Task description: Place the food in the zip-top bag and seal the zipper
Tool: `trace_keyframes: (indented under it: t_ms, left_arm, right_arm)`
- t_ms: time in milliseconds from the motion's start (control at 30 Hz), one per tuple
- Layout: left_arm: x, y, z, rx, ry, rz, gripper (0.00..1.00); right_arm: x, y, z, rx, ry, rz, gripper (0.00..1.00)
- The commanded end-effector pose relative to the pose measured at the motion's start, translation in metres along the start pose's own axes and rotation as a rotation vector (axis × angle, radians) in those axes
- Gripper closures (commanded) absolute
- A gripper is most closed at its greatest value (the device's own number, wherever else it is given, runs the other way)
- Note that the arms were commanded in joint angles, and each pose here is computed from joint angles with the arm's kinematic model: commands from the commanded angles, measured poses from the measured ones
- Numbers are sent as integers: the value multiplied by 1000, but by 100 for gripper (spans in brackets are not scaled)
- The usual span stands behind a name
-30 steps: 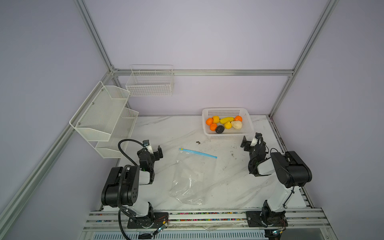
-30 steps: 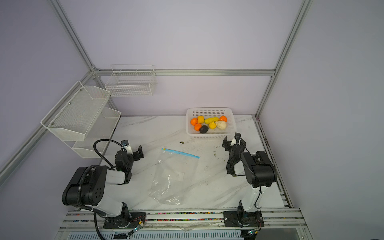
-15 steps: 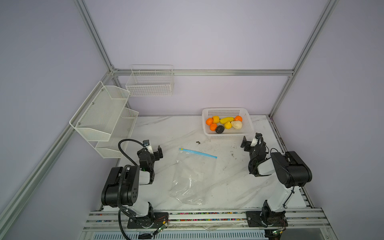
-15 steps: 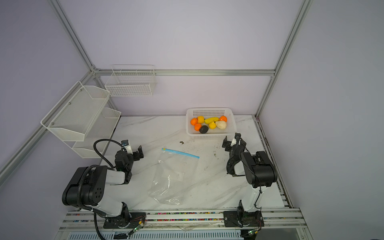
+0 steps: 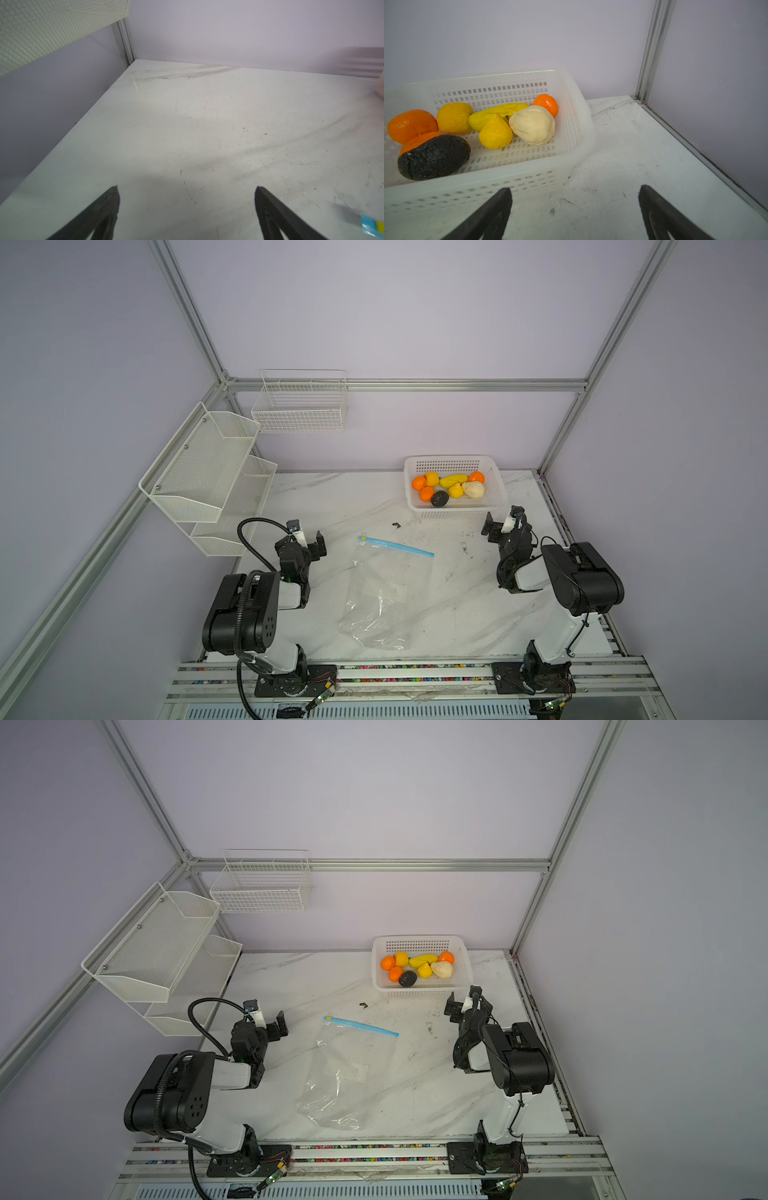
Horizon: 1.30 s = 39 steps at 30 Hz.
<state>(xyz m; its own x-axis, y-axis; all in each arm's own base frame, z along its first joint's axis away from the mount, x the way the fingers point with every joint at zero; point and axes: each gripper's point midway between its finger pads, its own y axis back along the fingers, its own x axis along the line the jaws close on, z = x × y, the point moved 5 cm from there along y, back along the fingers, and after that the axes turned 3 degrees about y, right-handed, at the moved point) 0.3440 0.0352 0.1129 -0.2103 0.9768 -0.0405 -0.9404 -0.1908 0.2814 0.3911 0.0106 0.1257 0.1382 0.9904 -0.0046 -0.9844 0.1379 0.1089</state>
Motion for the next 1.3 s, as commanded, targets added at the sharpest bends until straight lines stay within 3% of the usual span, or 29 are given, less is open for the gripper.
trace_keyframes:
  t_ms: [0,1000,1267]
  left_arm:
    - [0,-1,14,-62,-12,11,0]
    - [-2,1,19,-62,-33,70,0]
    - [1,-3,41,25,-26,123,0]
  right_arm:
    - [-2,2,13,-51,-6,-2,3]
    - [-3,3,14,-57,-5,-7,2]
    - [3,-1,25,-41,16,12,2]
